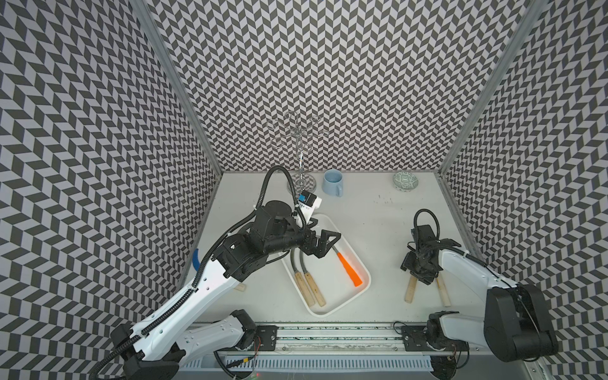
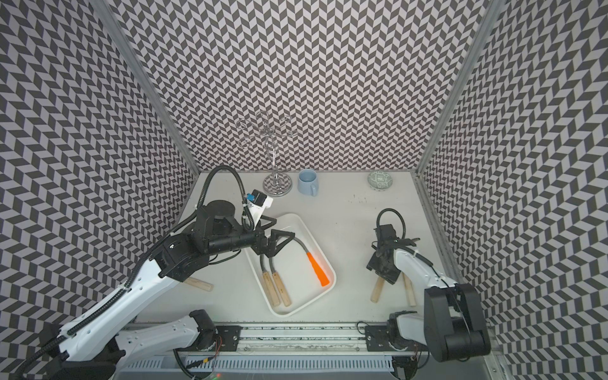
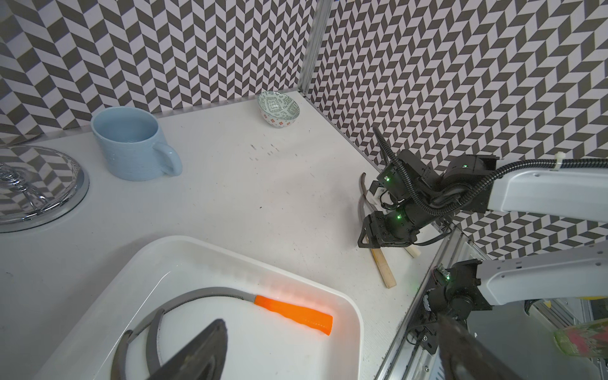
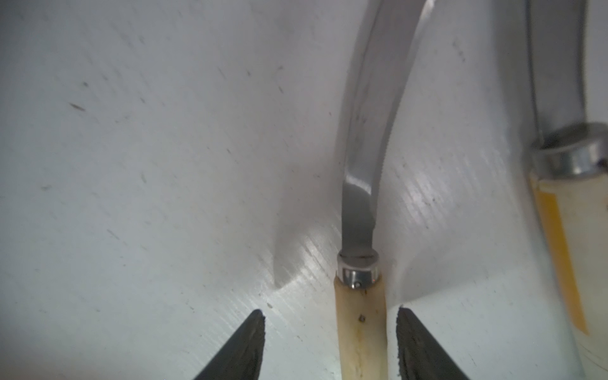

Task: Put small sickles into storage boxes
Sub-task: Pick up the sickle at the center of the board.

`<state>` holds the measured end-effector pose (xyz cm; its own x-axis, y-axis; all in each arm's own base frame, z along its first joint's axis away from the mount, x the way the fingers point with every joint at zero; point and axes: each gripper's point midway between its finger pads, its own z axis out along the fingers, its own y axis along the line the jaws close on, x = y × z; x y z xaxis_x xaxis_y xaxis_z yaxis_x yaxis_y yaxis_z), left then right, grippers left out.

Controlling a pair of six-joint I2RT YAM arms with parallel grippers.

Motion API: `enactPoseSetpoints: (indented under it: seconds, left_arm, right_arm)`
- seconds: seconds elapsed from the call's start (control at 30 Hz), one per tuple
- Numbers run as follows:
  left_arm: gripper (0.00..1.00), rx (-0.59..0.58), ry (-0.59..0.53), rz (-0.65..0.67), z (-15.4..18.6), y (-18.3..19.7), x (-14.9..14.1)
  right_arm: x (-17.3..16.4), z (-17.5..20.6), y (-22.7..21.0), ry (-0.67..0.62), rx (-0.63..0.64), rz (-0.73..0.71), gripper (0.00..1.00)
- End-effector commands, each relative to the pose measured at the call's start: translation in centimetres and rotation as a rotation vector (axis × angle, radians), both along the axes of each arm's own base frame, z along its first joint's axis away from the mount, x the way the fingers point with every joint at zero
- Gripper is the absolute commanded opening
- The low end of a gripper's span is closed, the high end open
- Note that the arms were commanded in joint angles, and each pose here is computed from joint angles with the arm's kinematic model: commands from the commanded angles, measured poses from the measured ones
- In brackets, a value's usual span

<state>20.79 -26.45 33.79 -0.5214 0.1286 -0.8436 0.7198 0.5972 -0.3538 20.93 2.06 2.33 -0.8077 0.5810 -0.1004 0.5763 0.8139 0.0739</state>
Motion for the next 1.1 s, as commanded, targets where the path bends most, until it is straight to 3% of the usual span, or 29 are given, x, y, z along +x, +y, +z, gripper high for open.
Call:
enactPoseSetpoints:
  seconds: [0.0,1.07]
  left_arm:
    - [1.0,-0.024,-0.034,0.02,1.1,0.3,0.3]
    - [1.0,-0.023,-0.043,0.036,1.4,0.8,0.5]
  right_arm:
    - [0.4,-0.3,-0.7,-0.003,-0.028,-0.023,0.59]
    - [-0.1,-1.6,-0.2,0.043,0.002,-0.037,0.39]
